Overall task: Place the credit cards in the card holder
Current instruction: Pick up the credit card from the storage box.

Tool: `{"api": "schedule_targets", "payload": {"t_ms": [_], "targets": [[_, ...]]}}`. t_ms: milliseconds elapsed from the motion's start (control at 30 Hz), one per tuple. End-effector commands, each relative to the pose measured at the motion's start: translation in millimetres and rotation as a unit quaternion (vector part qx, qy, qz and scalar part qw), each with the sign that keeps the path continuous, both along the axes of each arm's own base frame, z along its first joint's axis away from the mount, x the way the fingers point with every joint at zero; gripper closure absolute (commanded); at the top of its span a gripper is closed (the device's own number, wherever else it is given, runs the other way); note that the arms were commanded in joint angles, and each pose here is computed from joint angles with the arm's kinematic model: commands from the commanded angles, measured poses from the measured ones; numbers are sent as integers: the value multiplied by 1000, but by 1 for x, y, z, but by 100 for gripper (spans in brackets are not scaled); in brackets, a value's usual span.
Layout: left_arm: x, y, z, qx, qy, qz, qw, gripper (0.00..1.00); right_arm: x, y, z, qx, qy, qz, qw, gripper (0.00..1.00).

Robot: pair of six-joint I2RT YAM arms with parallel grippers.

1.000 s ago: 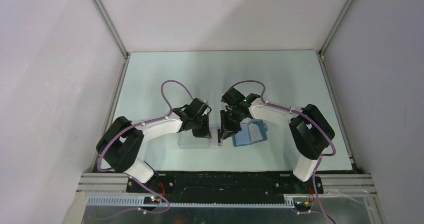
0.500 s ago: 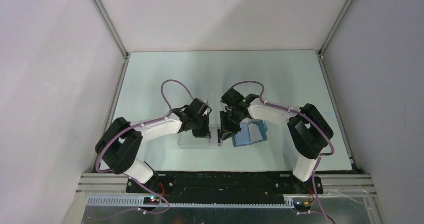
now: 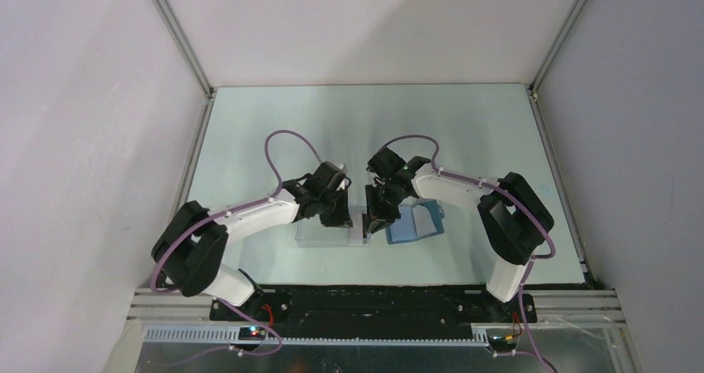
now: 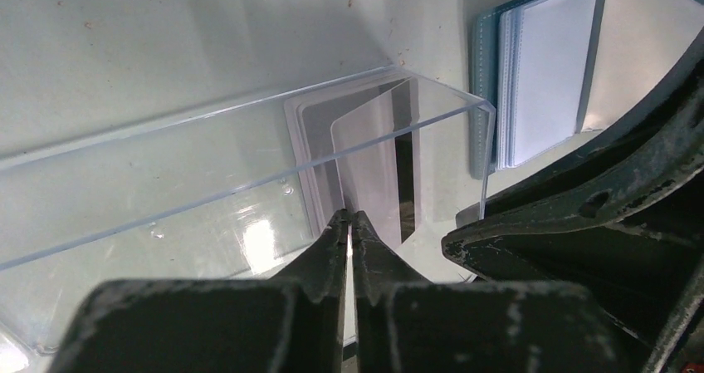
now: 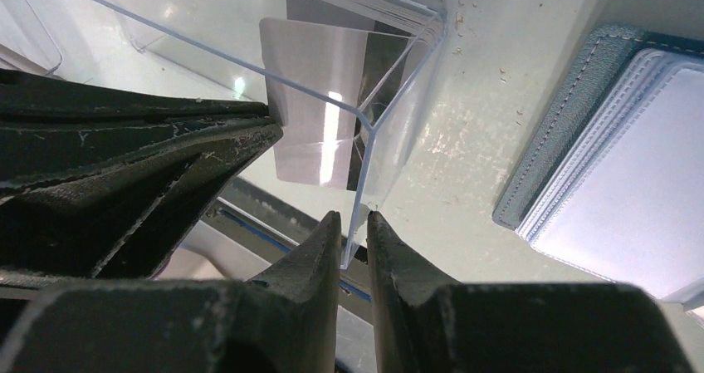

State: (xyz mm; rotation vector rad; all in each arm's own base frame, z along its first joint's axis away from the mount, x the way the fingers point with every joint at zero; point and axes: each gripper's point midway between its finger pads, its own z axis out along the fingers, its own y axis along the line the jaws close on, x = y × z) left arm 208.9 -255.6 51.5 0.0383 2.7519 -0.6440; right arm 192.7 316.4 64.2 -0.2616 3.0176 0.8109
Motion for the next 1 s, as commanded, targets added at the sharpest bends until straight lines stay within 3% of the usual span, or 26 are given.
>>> {"api": "schedule_targets", "payload": {"t_ms": [0, 267, 833, 967], "targets": [[8, -20, 31, -46, -32, -15, 998, 93, -4, 2, -1, 2, 3, 13, 1000, 78], [6, -22, 34, -53, -30, -18, 998, 86, -4, 2, -1, 2, 2, 13, 1000, 78], [5, -26, 45, -69, -42, -22, 996, 83, -3, 1, 0, 1, 1, 12, 1000, 78], [5, -27, 42, -69, -39, -21, 997, 76, -3, 0, 0, 0, 1, 12, 1000, 78]]}}
